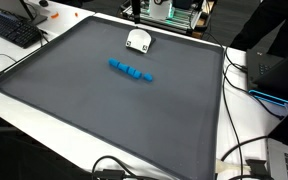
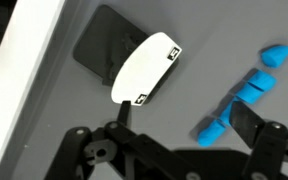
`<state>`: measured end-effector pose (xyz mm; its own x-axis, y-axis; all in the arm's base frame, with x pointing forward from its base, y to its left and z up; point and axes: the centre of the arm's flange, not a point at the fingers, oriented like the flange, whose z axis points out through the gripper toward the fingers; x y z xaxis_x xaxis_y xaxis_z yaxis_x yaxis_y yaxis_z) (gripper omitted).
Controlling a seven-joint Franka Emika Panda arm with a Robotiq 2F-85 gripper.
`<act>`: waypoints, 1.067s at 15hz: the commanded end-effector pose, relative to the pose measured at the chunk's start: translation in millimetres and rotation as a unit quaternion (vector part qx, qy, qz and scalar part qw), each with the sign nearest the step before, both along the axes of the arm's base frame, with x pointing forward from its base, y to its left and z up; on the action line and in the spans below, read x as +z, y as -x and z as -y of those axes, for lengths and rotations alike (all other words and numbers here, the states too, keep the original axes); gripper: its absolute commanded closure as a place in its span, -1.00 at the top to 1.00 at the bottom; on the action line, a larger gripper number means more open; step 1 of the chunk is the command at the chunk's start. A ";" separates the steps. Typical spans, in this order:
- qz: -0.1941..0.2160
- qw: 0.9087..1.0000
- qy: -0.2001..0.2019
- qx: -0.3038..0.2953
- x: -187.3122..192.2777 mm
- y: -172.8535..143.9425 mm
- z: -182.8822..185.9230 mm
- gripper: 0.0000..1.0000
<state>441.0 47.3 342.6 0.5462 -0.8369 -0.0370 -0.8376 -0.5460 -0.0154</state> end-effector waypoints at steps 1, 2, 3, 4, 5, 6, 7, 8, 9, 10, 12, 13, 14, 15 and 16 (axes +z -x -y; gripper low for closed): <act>0.019 0.995 0.012 0.098 21.5 -20.3 -9.9 1.00; 0.026 0.992 0.013 0.125 25.3 -26.5 -13.7 1.00; 0.034 0.988 0.014 0.152 28.3 -30.8 -17.0 1.00; 0.039 0.983 0.015 0.179 30.0 -35.3 -20.5 1.00; 0.046 0.978 0.015 0.205 32.0 -38.8 -23.1 1.00; 0.050 0.971 0.015 0.232 32.4 -42.0 -25.7 1.00; 0.051 0.965 0.017 0.258 32.9 -45.3 -28.1 1.00; 0.052 0.957 0.017 0.286 32.6 -47.8 -30.2 1.00; 0.052 0.948 0.018 0.312 32.3 -51.0 -32.2 1.00; 0.053 0.939 0.019 0.338 31.5 -53.4 -33.7 1.00; 0.055 0.925 0.019 0.375 30.5 -58.6 -36.4 1.00; 0.055 0.919 0.019 0.389 29.4 -60.8 -37.2 1.00; 0.056 0.913 0.018 0.403 28.4 -63.5 -38.1 1.00; 0.058 0.908 0.017 0.415 27.0 -65.8 -38.7 1.00; 0.060 0.903 0.016 0.425 25.2 -67.7 -38.9 1.00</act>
<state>499.3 85.3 375.0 0.9791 -0.1916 0.0678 -0.1880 -0.9806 -0.0559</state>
